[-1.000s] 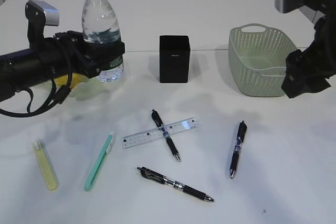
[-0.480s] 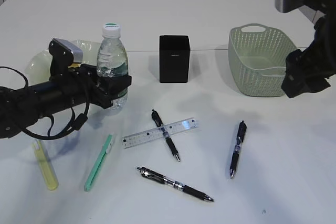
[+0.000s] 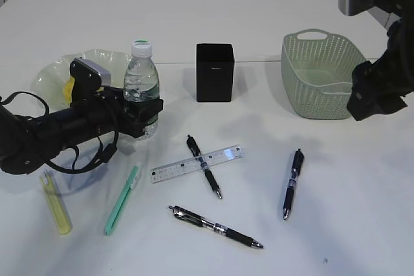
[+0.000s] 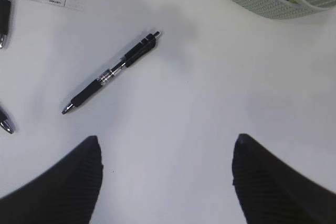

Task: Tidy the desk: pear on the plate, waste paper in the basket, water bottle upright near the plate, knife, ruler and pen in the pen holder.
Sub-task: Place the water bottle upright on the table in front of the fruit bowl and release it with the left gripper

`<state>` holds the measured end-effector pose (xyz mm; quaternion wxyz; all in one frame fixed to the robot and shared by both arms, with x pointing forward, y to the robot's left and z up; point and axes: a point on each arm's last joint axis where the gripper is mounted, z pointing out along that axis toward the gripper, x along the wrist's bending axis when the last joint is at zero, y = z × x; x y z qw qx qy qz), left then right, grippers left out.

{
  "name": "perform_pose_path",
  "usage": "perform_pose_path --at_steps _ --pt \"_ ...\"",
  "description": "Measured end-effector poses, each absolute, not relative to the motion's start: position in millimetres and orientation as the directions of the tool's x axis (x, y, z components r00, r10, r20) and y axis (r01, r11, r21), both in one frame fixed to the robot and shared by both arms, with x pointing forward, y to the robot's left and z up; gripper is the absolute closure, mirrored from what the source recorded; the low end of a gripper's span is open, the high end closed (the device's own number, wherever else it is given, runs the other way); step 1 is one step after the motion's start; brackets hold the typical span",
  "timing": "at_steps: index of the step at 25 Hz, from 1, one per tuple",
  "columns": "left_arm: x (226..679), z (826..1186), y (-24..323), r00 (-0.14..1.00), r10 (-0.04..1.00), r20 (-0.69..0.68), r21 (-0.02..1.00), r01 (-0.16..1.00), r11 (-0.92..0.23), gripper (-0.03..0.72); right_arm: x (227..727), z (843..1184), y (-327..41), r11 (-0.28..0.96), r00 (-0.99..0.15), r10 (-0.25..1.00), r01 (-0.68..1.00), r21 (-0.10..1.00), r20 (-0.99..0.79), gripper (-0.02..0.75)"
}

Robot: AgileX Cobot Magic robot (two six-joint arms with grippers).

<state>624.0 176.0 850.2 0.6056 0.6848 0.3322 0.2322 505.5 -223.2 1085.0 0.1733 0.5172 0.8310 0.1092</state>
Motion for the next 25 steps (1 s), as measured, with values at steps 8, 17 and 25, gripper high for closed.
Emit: perform_pose_path --at_steps 8,17,25 --pt "634.6 841.9 177.7 0.633 0.767 -0.102 0.987 0.16 -0.001 0.279 505.5 1085.0 -223.2 0.441 -0.405 0.897 0.822 0.361 -0.175 0.168" --pt "637.5 838.1 177.3 0.623 0.774 -0.111 0.988 0.154 0.019 0.279 505.5 1085.0 -223.2 0.441 -0.405 0.897 0.822 0.361 -0.175 0.168" --pt "637.6 838.2 177.4 0.621 0.776 -0.11 0.987 0.158 0.014 0.233 505.5 1085.0 -223.2 0.441 -0.405 0.897 0.822 0.361 -0.175 0.168"
